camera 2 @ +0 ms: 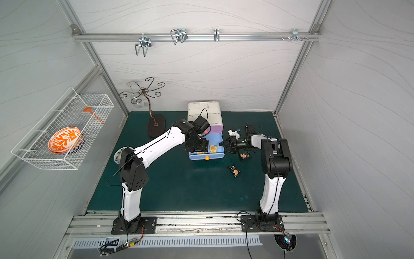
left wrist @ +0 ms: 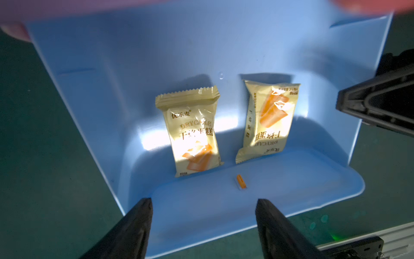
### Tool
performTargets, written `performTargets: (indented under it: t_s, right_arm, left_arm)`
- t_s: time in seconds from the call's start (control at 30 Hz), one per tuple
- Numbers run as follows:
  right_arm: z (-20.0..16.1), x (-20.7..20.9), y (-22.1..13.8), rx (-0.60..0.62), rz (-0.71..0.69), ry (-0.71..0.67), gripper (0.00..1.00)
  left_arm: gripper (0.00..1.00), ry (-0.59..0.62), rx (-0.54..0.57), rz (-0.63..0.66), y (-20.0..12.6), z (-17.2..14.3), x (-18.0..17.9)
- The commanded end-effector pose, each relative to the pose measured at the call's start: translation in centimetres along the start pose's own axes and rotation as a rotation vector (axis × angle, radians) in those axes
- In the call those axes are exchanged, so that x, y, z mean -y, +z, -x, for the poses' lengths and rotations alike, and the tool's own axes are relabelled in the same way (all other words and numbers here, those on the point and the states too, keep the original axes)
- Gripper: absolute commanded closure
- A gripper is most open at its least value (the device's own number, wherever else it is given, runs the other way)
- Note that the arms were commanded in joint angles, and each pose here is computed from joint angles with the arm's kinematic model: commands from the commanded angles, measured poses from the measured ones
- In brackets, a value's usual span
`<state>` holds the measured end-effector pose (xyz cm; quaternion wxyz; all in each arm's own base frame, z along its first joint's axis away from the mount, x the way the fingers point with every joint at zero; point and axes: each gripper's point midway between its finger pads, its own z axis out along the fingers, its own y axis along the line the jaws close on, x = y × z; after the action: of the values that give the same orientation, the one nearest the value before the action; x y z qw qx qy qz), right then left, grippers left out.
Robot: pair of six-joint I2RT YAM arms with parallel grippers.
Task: Take the cookies out of the drawer
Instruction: Pick up the cookie from the drawer.
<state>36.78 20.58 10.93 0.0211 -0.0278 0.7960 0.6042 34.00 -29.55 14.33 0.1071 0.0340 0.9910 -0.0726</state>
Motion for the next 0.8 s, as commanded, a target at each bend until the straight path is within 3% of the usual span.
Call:
performTargets:
  t_s: [0.0, 0.3, 0.77]
  right_arm:
    - [0.1, -0.4, -0.4, 0.003, 0.006, -0.004, 0.48]
    - [0.2, -0.3, -0.4, 0.004, 0.005, -0.004, 0.48]
    - [0.5, -0.3, -0.3, 0.005, 0.009, -0.001, 0.48]
  left_arm:
    - [0.23, -0.02, 0.043, 0.047, 0.8, 1.7, -0.4]
    - [0.27, -0.082, 0.121, 0.144, 2.6, 2.7, -1.8]
    - [0.32, -0.1, 0.12, 0.229, 6.5, 1.2, -2.7]
